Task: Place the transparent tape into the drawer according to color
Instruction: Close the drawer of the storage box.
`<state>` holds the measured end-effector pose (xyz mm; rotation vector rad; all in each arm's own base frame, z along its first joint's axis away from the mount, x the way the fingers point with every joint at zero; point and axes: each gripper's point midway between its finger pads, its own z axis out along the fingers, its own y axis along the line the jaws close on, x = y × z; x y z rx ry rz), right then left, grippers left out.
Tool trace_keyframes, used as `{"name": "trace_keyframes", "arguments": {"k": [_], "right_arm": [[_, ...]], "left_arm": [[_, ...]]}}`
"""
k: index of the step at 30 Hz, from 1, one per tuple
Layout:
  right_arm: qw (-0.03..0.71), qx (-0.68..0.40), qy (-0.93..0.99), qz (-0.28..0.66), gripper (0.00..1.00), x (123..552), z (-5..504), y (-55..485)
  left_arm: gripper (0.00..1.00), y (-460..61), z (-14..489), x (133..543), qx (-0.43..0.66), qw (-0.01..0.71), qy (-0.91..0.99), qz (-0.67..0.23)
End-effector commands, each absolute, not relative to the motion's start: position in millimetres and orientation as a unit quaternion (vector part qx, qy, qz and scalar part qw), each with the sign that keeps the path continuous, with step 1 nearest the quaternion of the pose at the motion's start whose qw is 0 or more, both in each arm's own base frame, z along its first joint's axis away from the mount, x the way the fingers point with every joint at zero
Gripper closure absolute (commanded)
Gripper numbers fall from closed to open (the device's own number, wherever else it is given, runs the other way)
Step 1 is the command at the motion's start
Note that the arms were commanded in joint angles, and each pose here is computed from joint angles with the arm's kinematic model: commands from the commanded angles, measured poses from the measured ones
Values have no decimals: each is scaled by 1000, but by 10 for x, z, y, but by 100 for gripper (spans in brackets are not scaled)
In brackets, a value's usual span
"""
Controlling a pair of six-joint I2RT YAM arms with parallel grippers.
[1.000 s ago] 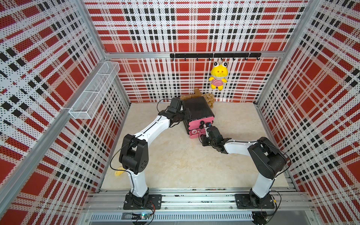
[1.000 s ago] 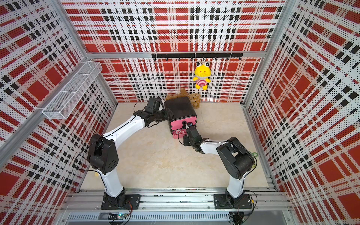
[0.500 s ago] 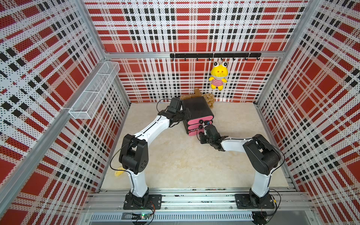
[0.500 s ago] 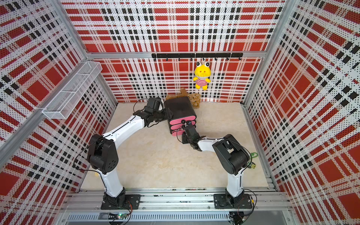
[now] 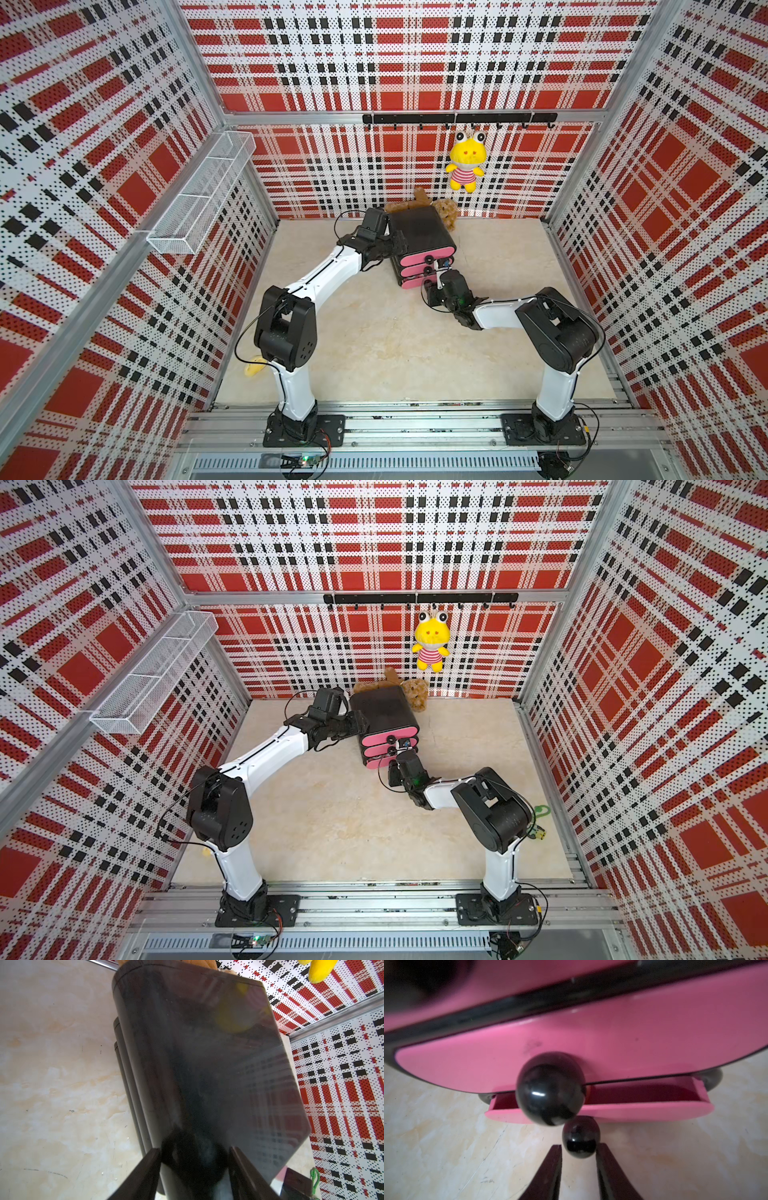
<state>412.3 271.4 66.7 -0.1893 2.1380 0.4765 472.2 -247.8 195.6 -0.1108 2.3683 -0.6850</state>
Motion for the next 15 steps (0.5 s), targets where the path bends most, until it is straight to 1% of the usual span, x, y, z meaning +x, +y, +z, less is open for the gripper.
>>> {"name": "trace_keyframes", "arguments": {"k": [1, 11, 15], "right_arm": [[486, -86, 843, 214, 66, 4158, 786, 2816], [479, -85, 850, 204, 65, 4199, 631, 2822], [488, -82, 841, 216, 61, 4086, 712, 2759]], "left_arm": [[41, -2598, 1867, 4686, -22, 313, 911, -269], [41, -2586, 1866, 4675, -21, 312, 911, -268], [41, -2576, 1868, 4670, -21, 312, 912, -266]]}}
